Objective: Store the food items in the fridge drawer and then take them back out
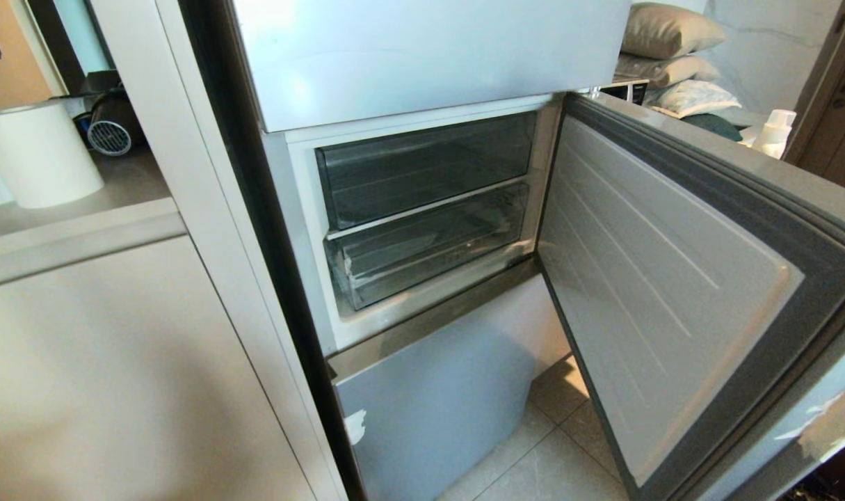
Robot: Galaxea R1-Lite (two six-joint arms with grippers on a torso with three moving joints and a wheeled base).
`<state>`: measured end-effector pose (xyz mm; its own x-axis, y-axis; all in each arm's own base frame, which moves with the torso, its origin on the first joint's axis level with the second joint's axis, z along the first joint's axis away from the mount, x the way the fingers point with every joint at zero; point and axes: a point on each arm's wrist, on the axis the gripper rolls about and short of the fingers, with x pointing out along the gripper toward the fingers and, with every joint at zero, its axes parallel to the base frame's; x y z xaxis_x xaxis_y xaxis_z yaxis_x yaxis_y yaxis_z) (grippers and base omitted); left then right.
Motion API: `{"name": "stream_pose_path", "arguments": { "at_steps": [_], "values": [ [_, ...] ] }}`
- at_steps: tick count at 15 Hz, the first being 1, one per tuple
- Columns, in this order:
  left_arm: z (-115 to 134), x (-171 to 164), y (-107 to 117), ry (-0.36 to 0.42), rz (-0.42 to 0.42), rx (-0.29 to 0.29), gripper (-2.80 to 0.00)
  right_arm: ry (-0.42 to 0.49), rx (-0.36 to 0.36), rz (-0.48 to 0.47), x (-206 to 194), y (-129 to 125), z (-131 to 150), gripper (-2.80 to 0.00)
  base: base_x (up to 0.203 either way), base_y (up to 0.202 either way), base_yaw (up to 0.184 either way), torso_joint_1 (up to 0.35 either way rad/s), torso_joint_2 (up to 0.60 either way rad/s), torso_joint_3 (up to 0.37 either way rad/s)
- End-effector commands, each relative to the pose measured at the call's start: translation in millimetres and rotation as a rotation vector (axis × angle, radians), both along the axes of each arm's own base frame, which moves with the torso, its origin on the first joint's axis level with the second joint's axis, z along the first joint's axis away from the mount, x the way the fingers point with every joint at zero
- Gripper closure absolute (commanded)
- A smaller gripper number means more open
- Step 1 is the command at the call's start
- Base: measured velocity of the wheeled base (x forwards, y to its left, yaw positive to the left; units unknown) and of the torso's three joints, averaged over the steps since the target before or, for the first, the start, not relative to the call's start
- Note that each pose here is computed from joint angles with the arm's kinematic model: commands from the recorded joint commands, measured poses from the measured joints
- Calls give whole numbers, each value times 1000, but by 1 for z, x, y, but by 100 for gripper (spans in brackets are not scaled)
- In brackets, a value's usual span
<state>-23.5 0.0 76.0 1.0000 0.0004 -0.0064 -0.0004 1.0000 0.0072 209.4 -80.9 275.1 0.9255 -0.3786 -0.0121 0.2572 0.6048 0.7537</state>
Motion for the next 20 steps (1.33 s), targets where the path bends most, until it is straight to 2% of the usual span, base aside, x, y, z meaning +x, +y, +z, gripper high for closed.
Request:
{"name": "stream_pose_path", "arguments": {
  "at_steps": [1,7,10,13,15,17,19,20],
  "values": [
    [0,0,0,0,1,0,0,39,-8,162,15,44,-9,0,0,0,0,0,0,0],
    [0,0,0,0,1,0,0,139,-61,525,24,146,-30,0,0,0,0,0,0,0],
    [0,0,0,0,1,0,0,198,-84,588,50,192,-45,0,0,0,0,0,0,0],
    [0,0,0,0,0,0,0,208,-102,647,76,237,-52,0,0,0,0,0,0,0],
    [0,0,0,0,1,0,0,227,-114,671,104,268,-67,0,0,0,0,0,0,0],
    [0,0,0,0,1,0,0,202,-115,702,136,301,-78,0,0,0,0,0,0,0],
    [0,0,0,0,1,-1,0,102,-106,783,159,327,-81,0,0,0,0,0,0,0],
    [0,0,0,0,1,0,0,52,-103,825,161,331,-79,0,0,0,0,0,0,0]
  ]
}}
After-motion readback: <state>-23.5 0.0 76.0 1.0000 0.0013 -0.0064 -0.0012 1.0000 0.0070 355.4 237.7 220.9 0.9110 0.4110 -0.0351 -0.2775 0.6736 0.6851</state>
